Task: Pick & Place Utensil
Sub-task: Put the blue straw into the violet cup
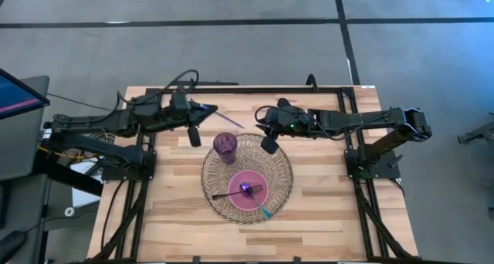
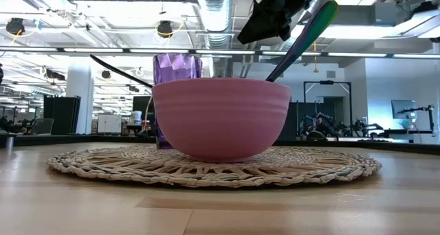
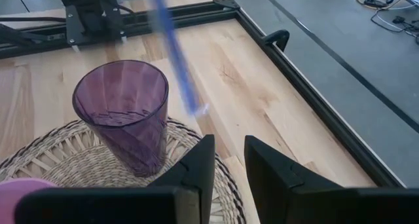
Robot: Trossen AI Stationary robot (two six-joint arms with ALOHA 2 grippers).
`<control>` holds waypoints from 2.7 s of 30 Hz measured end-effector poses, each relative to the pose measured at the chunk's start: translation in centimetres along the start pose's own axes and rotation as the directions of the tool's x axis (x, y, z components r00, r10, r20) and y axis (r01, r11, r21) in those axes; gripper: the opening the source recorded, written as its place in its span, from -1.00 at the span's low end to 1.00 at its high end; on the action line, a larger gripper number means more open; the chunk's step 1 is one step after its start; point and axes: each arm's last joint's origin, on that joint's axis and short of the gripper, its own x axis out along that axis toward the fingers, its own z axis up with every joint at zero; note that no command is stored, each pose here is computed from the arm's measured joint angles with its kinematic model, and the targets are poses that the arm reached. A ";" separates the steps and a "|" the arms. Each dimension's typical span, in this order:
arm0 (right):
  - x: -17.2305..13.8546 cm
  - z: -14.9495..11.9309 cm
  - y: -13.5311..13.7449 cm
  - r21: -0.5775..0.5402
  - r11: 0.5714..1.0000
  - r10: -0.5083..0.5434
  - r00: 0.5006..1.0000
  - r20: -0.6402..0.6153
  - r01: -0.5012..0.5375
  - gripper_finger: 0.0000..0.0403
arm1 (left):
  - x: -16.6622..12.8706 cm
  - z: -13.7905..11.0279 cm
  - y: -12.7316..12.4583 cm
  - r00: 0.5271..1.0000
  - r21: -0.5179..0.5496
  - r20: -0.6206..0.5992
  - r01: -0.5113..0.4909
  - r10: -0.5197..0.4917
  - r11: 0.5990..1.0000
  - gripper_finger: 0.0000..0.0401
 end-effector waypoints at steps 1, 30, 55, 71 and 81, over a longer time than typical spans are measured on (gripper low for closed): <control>0.0 0.0 0.0 0.000 1.000 0.000 1.000 0.000 0.000 -0.62 | -0.2 0.3 0.1 0.999 0.008 -0.021 -0.025 0.025 1.000 -0.95; 0.0 0.0 0.0 -0.001 1.000 0.001 1.000 -0.004 -0.001 -0.62 | -0.2 -0.4 -1.4 0.958 0.024 -0.280 0.065 -0.056 0.998 -0.92; 0.0 -0.1 0.0 -0.002 1.000 0.001 1.000 -0.006 -0.001 -0.62 | 7.1 -7.2 -4.7 0.836 0.099 -0.548 0.083 -0.015 0.992 -0.90; 0.0 0.0 0.0 -0.001 1.000 0.001 1.000 -0.005 -0.001 -0.62 | 7.4 -7.5 -4.9 0.829 0.103 -0.559 0.085 -0.013 0.991 -0.88; 0.0 0.0 0.0 -0.001 1.000 0.001 1.000 -0.005 -0.001 -0.62 | 7.4 -7.5 -4.9 0.829 0.103 -0.559 0.085 -0.013 0.991 -0.88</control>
